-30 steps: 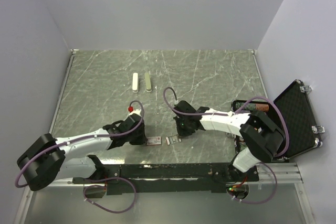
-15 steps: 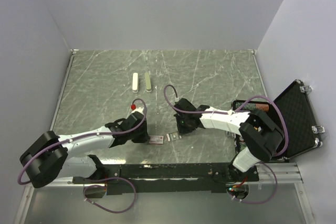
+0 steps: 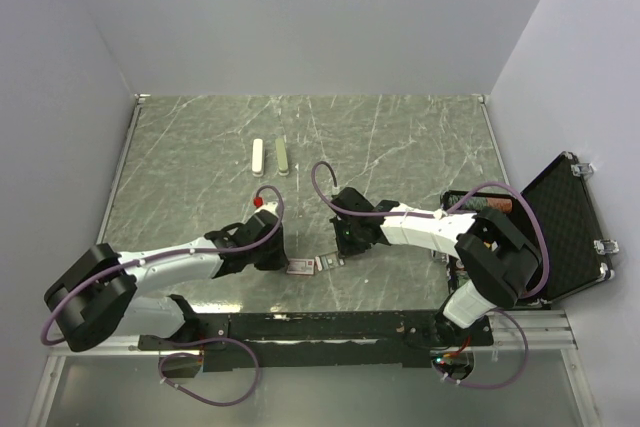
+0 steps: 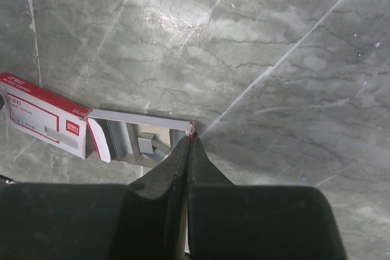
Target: Unload the staples from the stapler
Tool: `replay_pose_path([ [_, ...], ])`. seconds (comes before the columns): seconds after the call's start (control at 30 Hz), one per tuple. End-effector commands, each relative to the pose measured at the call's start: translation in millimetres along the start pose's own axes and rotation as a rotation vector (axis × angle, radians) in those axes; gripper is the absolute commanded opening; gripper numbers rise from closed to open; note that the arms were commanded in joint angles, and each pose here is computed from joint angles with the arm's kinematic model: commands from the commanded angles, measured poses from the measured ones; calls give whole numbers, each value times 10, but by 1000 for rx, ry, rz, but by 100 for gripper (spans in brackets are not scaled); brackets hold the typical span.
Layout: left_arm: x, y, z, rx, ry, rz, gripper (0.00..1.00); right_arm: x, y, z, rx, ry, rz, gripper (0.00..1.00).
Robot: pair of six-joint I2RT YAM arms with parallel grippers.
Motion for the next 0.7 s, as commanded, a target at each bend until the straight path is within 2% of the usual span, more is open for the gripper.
replay_pose_path([
  [0.0, -60, -51, -87, 18, -25, 9, 1, -47, 24, -35, -15, -22, 17, 0],
  [0.33, 40, 58, -134, -1, -14, -2, 1, 133, -100, -54, 9, -2, 39, 0],
  [0.67, 126, 101, -13, -4, 13, 6, 1, 81, -25, -74, 5, -12, 27, 0],
])
Point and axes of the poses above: each gripper's point midway between its finger pads, its own z axis out along the fingers, its own y axis along the line the jaws close on, x = y × z, the point moved 3 cm from there along -z, back along the fingers, and after that the axes turned 2 degrees about z, right-handed, at the moved point
